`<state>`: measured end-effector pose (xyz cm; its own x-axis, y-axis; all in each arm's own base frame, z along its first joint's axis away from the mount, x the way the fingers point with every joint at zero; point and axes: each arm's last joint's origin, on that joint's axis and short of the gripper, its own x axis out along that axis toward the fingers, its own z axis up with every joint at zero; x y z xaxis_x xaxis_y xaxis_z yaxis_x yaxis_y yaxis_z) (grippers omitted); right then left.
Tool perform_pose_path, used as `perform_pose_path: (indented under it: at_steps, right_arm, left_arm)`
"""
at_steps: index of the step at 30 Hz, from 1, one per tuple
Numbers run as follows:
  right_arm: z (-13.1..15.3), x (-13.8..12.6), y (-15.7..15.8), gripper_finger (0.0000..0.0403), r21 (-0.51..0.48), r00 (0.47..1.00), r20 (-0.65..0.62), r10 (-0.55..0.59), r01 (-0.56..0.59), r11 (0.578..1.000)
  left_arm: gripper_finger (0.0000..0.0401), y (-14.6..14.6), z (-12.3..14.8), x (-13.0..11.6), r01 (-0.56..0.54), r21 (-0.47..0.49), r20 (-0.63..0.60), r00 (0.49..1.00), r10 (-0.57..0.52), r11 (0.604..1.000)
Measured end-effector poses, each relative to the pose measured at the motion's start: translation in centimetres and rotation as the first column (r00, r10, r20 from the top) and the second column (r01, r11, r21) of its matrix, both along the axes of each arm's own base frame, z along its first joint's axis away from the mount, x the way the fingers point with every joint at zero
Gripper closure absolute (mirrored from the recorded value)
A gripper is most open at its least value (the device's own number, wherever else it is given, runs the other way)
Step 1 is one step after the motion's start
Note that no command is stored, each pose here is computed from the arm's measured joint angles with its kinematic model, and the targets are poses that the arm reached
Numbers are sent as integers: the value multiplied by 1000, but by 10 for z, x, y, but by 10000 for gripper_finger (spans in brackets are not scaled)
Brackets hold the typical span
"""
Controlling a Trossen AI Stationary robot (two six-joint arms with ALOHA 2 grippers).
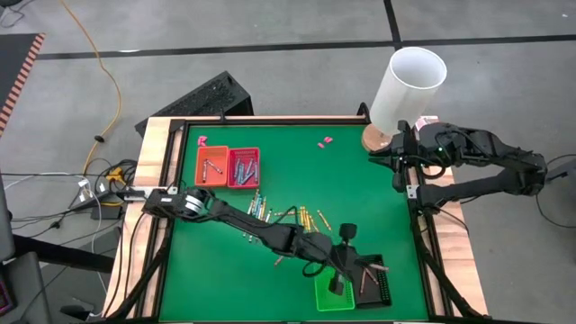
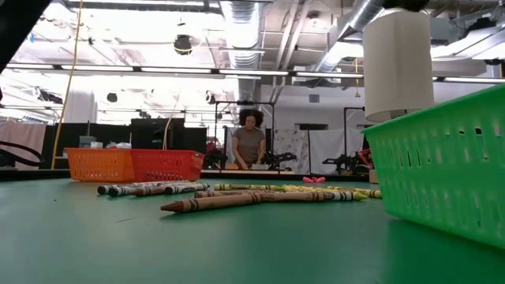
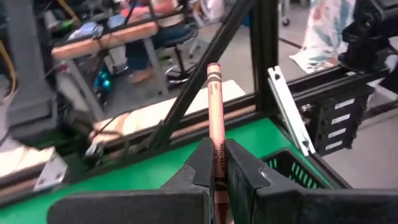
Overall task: Sort crayons
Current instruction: Put the brown crayon into the black bin
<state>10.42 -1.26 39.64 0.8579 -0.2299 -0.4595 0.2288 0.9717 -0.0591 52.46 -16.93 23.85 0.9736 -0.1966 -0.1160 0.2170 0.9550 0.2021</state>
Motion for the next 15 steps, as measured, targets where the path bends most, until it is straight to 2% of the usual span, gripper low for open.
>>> perform_pose_path:
  at_steps: [8, 10, 15]
  right_arm:
    - [-1, -1, 0, 335, 11, 1000, -15, -5, 5, 1000]
    - [-1, -1, 0, 335, 16, 1000, -13, -8, 8, 1000]
    - [-1, -1, 0, 335, 16, 1000, -14, -8, 8, 1000]
  left_arm:
    - [396, -5, -21, 16, 130, 152, -1, 991, -131, 980]
    - [396, -2, -25, 16, 160, 174, -34, 987, -157, 972]
    - [396, 7, -35, 19, 209, 284, -83, 978, -193, 936]
